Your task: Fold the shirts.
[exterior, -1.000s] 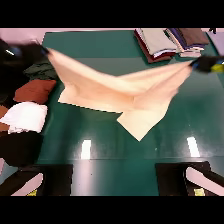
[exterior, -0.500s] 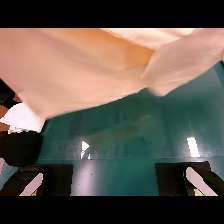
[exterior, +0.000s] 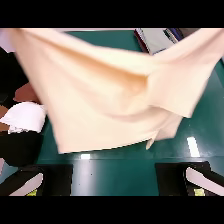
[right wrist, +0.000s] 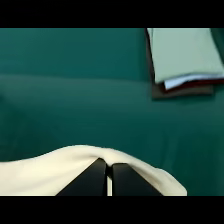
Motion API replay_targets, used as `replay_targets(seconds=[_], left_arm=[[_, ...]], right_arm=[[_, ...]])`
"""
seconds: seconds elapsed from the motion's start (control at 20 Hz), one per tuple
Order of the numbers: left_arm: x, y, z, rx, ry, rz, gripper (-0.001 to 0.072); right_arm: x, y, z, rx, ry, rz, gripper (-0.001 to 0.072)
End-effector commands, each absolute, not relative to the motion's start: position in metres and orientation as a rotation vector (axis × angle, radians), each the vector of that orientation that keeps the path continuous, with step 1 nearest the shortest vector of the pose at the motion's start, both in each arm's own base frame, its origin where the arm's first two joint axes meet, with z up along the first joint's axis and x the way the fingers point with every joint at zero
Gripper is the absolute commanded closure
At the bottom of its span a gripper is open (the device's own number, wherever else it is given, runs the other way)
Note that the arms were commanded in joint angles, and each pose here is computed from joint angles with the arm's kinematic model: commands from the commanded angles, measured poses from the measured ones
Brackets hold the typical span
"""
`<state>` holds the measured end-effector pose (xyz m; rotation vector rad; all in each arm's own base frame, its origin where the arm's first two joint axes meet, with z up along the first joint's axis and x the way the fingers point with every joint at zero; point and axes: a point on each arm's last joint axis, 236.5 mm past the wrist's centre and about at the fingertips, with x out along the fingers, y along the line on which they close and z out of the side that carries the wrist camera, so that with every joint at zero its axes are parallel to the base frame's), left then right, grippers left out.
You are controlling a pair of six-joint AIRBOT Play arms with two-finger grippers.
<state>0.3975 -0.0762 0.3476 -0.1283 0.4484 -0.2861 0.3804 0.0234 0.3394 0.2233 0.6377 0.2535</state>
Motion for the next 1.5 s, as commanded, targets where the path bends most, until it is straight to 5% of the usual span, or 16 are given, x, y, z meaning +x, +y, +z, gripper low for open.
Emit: replay_targets(seconds=[0.0,0.15,0.2,0.25,0.3,0.6,0.95,1.45], left_arm=[[0.453,-0.083,0.185,-0.207,0.820,-0.272,0.0683],[0.476,-0.081,0.084,-0.225,1.024,-0.242,0.0682],[0.477,-0.081,0.066,-0.236,1.068,-0.236,0.0678],[0.478,-0.082,0.056,-0.245,1.092,-0.229,0.0433],[0.478,-0.080,0.054,-0.253,1.098,-0.225,0.0146],[0.399,-0.051,0.037,-0.266,1.287,-0.193,0.0139],[0.228,-0.064,-0.062,-0.372,1.511,-0.137,0.0138],[0.175,-0.135,-0.085,-0.472,1.557,-0.306,0.0143]], right_arm=[[0.420,0.028,0.196,0.261,1.031,0.246,0.0699],[0.446,0.032,0.099,0.310,1.224,0.237,0.0698],[0.453,0.032,0.079,0.329,1.256,0.237,0.0649],[0.459,0.028,0.066,0.339,1.275,0.228,0.0444],[0.462,0.025,0.060,0.355,1.293,0.232,0.0326],[0.422,0.028,0.073,0.391,1.305,0.356,0.0328],[0.342,0.040,0.069,0.419,1.299,0.324,0.0328],[0.329,0.041,0.092,0.389,1.206,0.306,0.0328]])
